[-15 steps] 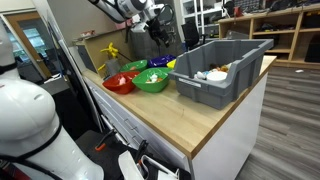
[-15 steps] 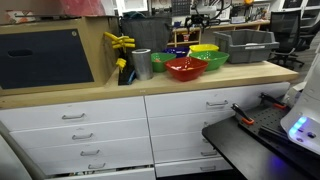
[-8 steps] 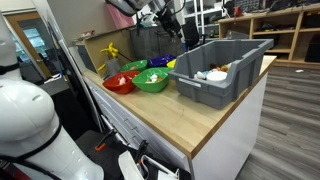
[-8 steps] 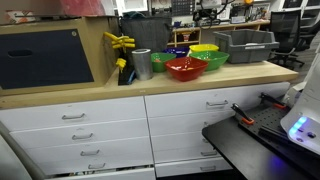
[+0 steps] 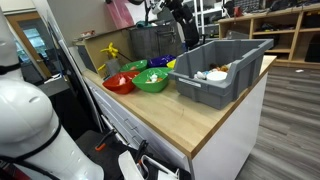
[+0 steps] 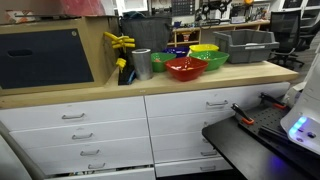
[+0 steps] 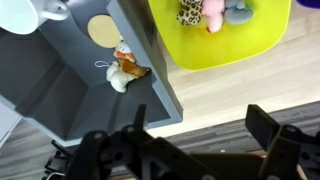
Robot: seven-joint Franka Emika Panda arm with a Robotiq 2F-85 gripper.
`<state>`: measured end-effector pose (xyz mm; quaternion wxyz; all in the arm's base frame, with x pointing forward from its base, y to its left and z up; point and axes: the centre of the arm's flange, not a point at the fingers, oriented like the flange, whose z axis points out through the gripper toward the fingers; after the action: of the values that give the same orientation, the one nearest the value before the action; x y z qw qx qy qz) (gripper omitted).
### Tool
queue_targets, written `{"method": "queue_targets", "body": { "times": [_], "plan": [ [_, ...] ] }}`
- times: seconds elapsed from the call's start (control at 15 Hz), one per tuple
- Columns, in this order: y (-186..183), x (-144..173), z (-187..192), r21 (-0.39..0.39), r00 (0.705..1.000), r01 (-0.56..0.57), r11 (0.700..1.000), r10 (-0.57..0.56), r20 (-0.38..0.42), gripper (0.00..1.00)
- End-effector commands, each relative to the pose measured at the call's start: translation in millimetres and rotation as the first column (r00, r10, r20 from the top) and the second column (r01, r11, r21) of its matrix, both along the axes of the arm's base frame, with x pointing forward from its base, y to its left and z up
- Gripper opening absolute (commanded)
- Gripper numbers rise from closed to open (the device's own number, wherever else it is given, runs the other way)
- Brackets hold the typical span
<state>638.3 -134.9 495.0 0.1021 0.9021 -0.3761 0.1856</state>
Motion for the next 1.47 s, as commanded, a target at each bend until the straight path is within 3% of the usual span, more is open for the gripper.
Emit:
{"method": "queue_targets", "body": {
  "times": [0.0,0.33,0.53,1.07,1.27,1.33,1.4],
  "plan": [
    [-22,-6,12,-0.032,0.996,0.078,0.996,-0.079,-0.038,1.00],
    [-67,-27,7,-0.072,0.981,0.166,0.983,-0.172,-0.085,1.00],
    [-84,-42,-3,-0.045,0.973,0.191,0.981,-0.195,-0.125,1.00],
    [-92,-75,-44,0.011,0.948,0.216,0.976,-0.207,-0.241,1.00],
    [-90,-89,-55,0.075,0.944,0.210,0.975,-0.182,-0.277,1.00],
    [-91,-94,-58,0.099,0.943,0.209,0.973,-0.174,-0.285,0.95],
    [-90,-99,-58,0.115,0.942,0.211,0.971,-0.171,-0.290,0.79]
  ]
}}
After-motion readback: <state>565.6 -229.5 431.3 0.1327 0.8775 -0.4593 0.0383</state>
